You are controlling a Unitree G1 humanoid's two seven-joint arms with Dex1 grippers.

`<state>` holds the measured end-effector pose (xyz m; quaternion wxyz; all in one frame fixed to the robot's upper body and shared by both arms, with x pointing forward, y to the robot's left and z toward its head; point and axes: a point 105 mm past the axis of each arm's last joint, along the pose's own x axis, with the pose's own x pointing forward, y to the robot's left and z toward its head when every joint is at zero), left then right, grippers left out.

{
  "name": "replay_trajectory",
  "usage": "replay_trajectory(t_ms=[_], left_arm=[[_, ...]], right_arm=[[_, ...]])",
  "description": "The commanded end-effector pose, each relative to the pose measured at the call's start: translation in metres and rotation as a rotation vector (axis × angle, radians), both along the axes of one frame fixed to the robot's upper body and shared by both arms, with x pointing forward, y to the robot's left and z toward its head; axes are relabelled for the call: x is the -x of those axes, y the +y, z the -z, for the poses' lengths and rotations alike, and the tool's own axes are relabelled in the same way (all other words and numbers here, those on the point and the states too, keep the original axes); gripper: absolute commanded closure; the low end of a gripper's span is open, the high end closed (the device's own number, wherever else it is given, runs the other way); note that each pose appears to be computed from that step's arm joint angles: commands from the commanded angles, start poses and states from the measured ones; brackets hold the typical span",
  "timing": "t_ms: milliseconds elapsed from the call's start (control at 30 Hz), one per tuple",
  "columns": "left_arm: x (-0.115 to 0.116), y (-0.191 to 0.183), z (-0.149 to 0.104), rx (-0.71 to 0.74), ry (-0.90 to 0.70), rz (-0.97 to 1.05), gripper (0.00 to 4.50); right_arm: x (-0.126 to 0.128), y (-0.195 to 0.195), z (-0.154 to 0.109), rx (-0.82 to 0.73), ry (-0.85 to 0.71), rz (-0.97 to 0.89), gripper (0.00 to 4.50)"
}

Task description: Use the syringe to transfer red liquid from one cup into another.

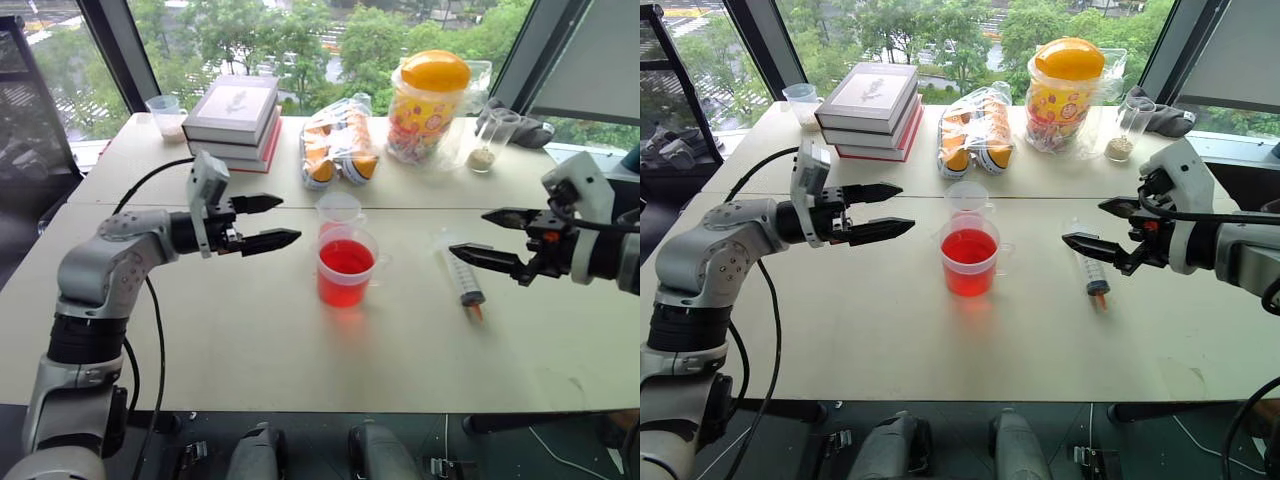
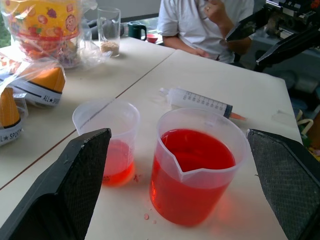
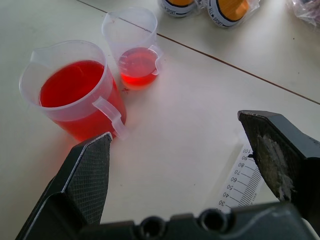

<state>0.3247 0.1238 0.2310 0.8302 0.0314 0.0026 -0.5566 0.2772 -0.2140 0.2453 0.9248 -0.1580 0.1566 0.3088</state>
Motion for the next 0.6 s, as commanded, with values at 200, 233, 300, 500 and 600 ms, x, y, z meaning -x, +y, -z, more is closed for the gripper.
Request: replay_trajectory(t_ms=[200,233,300,500,600], left_arm=[[0.0011,-0.0014,-0.0203,0.017,-0.069,0.029,0.00],[0.0009,-0.0015,-0.0212,0.018,-0.070,0.030,0.00],[0.0007,-0.0022,-0.0208,0.014,-0.070,0.035,0.00],[-0.0014,-0.0037,-0.0164,0.007,-0.067,0.039,0.00],[-0.0012,-0.0057,-0.0173,0.017,-0.066,0.046,0.00]], right_arm=[[0.0022,-0.0012,-0.0063,0.010,-0.035,-0.002,0.04],[0.0025,-0.0019,-0.0057,0.011,-0.034,0.001,0.04],[0.0036,-0.0025,-0.0046,0.011,-0.030,0.003,0.04],[0.0053,-0.0048,-0.0013,0.024,-0.022,0.018,0.04],[0.0056,-0.0073,-0.0015,0.030,-0.015,0.027,0.04]])
